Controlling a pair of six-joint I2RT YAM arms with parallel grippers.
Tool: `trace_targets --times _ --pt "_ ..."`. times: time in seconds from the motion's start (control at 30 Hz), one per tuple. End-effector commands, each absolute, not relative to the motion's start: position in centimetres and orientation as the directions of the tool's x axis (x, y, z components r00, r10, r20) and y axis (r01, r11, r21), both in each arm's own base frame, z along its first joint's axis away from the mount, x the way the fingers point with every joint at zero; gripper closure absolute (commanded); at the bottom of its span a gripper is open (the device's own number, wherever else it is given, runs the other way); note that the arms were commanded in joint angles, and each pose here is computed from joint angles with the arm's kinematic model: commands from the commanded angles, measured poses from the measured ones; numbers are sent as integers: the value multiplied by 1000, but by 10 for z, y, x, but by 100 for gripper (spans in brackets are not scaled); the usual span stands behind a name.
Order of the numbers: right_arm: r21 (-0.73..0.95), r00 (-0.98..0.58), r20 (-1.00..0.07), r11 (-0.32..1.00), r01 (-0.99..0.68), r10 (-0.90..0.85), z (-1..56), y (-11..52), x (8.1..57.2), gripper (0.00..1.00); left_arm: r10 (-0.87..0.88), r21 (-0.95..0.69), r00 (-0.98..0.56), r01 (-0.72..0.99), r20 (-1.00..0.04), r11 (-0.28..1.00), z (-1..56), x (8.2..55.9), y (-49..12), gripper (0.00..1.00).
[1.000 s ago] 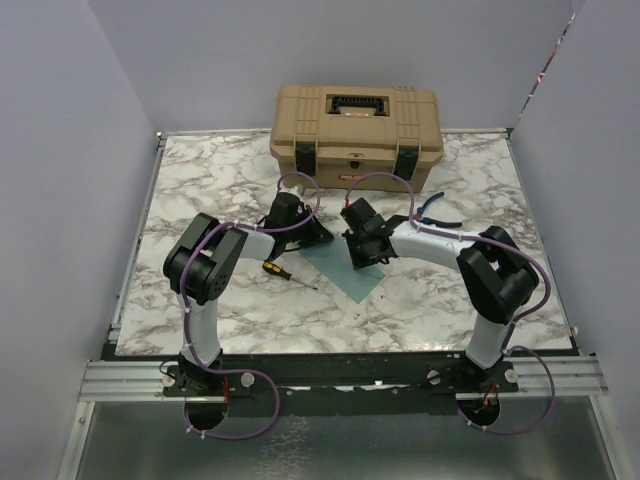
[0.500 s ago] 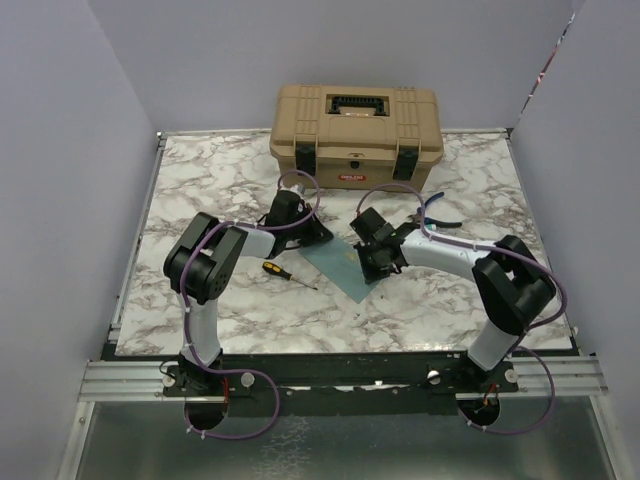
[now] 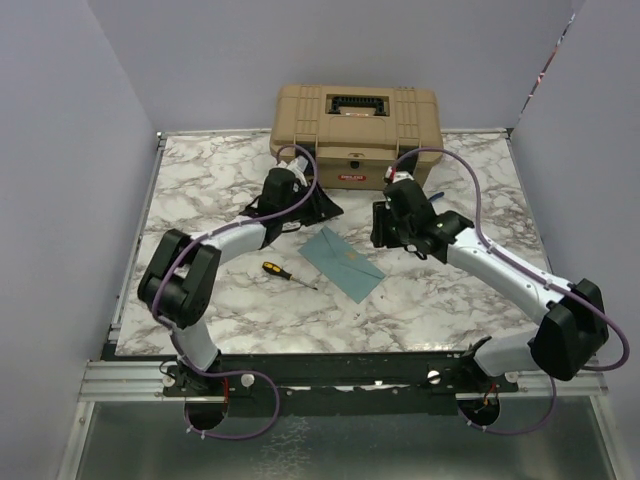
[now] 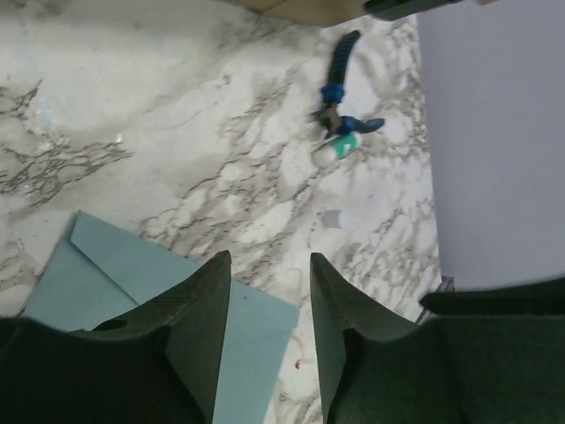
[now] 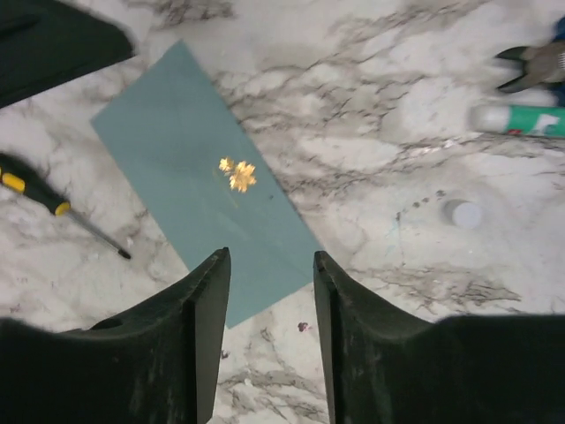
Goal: Place the letter into the envelope and seal it
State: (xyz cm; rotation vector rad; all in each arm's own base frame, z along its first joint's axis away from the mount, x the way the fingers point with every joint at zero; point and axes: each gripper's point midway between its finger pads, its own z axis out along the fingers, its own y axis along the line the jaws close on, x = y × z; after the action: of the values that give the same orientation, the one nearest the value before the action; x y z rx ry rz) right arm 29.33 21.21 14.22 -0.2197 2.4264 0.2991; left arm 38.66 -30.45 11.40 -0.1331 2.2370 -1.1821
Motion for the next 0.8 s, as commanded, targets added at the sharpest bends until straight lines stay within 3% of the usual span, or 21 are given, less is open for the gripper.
trace_targets --times 0.0,0.17,0.23,0.43,0.67,0.77 --pt "104 -703 -711 993 -62 31 151 177 317 49 -306 -686 -721 312 -621 657 169 374 -285 53" --pt "70 -718 -679 988 141 150 123 126 331 26 -340 -533 -521 282 -783 797 206 363 -226 17" --pt "90 -705 -681 978 188 198 113 112 341 24 -342 -495 -457 270 -821 826 218 356 -209 2" --pt "119 -693 -638 932 342 336 89 74 367 26 -360 -449 -348 221 -866 866 233 345 -178 1" --pt "128 -623 -633 855 502 460 72 59 397 27 -367 -455 -360 197 -858 868 221 346 -176 1" --pt "114 -609 -636 838 534 474 67 55 407 38 -363 -471 -395 223 -844 853 216 345 -185 1"
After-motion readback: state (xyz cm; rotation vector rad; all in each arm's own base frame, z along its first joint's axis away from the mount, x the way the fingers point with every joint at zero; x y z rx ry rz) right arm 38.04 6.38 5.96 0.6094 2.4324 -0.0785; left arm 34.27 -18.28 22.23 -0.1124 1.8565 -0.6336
